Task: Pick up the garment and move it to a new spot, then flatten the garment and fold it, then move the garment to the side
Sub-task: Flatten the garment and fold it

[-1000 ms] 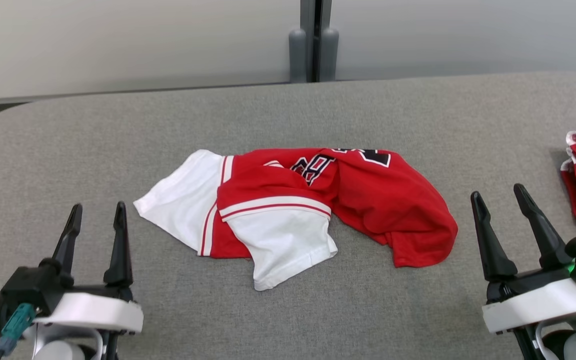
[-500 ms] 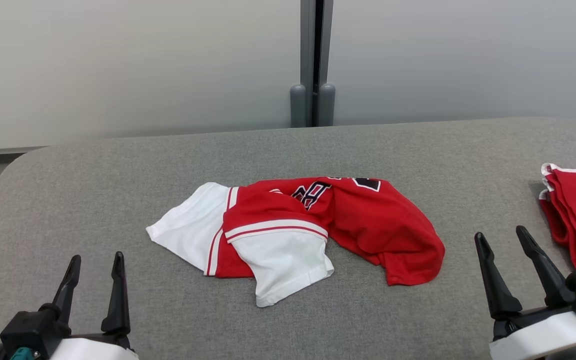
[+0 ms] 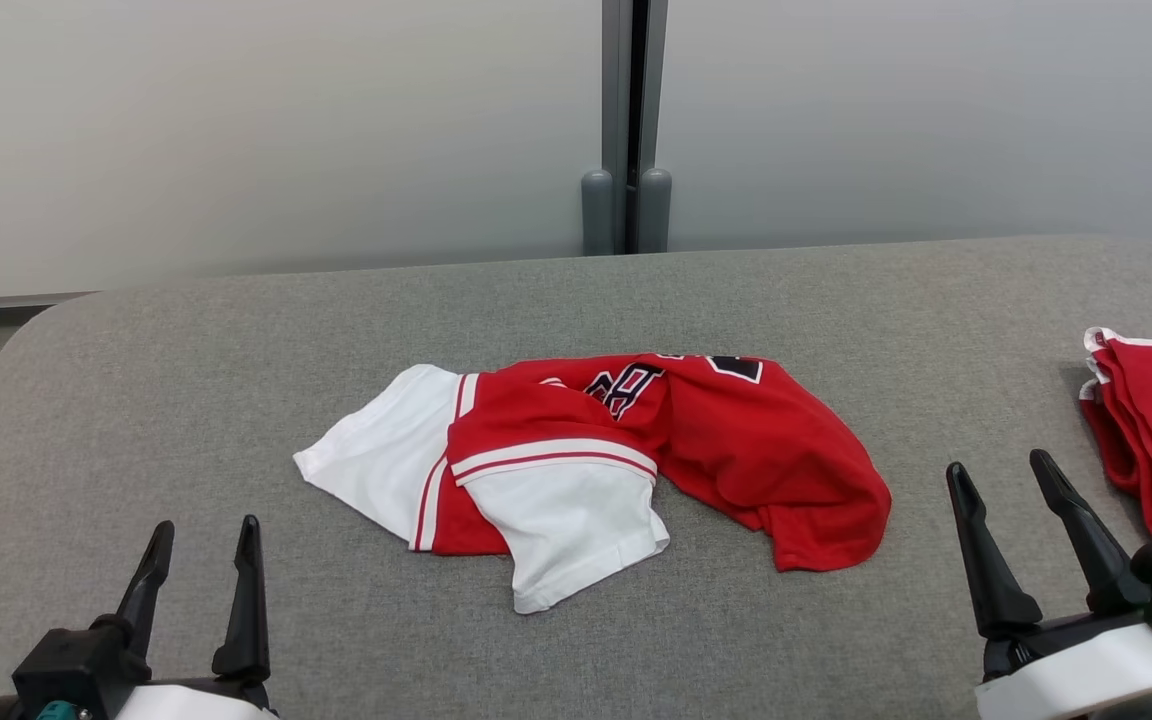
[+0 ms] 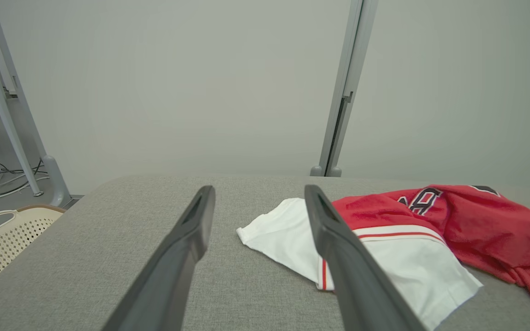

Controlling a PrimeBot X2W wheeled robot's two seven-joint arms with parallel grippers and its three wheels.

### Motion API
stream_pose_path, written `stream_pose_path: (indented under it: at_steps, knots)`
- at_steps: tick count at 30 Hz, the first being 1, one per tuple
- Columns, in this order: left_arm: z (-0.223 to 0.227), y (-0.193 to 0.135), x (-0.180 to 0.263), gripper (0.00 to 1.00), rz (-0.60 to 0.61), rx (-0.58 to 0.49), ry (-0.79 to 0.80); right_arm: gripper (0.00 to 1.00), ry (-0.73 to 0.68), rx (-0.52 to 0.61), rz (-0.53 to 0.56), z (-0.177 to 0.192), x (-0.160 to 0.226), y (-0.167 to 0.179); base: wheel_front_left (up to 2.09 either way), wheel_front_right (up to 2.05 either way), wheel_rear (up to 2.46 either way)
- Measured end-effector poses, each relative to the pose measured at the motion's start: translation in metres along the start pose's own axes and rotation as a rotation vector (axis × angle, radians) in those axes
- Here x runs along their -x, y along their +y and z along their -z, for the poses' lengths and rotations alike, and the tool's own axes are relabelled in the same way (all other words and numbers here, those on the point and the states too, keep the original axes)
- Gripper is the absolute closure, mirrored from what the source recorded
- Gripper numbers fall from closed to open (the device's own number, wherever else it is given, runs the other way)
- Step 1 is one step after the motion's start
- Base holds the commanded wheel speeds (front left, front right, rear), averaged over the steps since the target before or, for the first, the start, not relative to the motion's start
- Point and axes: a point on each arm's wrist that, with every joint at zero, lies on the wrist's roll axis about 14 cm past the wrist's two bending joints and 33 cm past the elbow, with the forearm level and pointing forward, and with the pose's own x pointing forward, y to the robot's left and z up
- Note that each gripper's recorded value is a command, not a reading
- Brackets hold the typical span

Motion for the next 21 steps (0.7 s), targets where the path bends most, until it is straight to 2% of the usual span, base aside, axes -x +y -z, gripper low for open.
stream_pose_path:
  at_steps: [16, 21]
  knots:
    - [-0.003, -0.006, -0.006, 0.0, 0.01, 0.005, -0.009, 0.0, 0.02, -0.014, -0.001, 0.007, -0.007, 0.001, 0.0, 0.0, 0.0]
    - [0.0, -0.033, -0.026, 0.0, 0.094, 0.02, 0.005, 0.0, 0.045, -0.027, -0.005, 0.018, -0.02, 0.0, 0.0, 0.0, 0.0]
